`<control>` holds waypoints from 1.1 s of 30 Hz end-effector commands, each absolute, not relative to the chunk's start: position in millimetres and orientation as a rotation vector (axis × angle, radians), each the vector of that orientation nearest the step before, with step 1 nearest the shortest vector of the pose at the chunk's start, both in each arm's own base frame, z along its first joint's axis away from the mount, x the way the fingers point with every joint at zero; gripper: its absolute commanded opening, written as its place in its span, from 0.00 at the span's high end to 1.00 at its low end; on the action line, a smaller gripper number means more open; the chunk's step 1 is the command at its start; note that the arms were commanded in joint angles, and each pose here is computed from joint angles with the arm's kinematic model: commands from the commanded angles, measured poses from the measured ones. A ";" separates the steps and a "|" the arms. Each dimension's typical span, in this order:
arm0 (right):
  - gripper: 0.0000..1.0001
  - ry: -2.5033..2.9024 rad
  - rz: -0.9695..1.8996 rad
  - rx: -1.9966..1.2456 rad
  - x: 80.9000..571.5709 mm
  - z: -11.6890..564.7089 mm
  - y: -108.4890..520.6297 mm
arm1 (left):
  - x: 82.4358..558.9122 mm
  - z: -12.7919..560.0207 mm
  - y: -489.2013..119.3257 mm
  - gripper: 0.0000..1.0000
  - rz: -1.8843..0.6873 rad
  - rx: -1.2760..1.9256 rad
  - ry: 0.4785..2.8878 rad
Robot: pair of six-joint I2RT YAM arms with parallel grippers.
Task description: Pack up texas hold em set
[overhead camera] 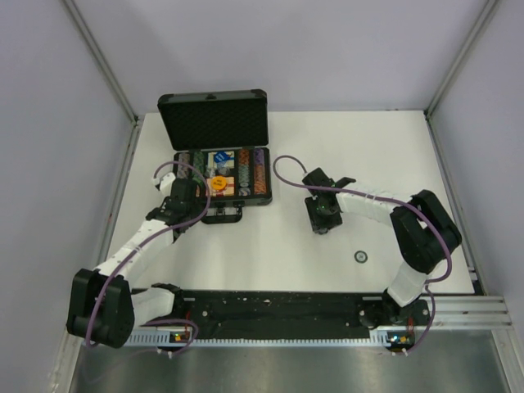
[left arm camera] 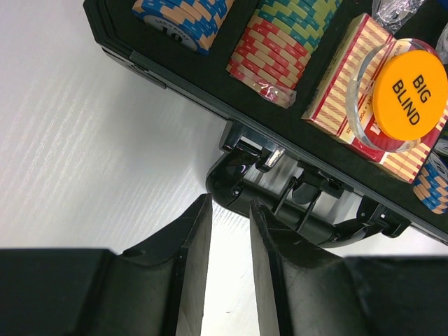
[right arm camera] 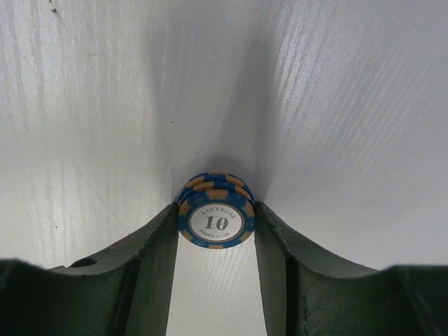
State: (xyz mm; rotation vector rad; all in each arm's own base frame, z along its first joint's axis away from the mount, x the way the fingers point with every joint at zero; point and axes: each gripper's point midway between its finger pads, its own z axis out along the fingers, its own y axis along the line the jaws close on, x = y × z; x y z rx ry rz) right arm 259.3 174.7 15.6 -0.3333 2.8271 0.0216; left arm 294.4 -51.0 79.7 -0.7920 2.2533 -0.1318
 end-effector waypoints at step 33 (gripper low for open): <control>0.95 2.667 0.134 -0.051 289.8 78.6 190.9 | 308.5 122.5 -139.0 0.01 -0.698 -0.369 2.188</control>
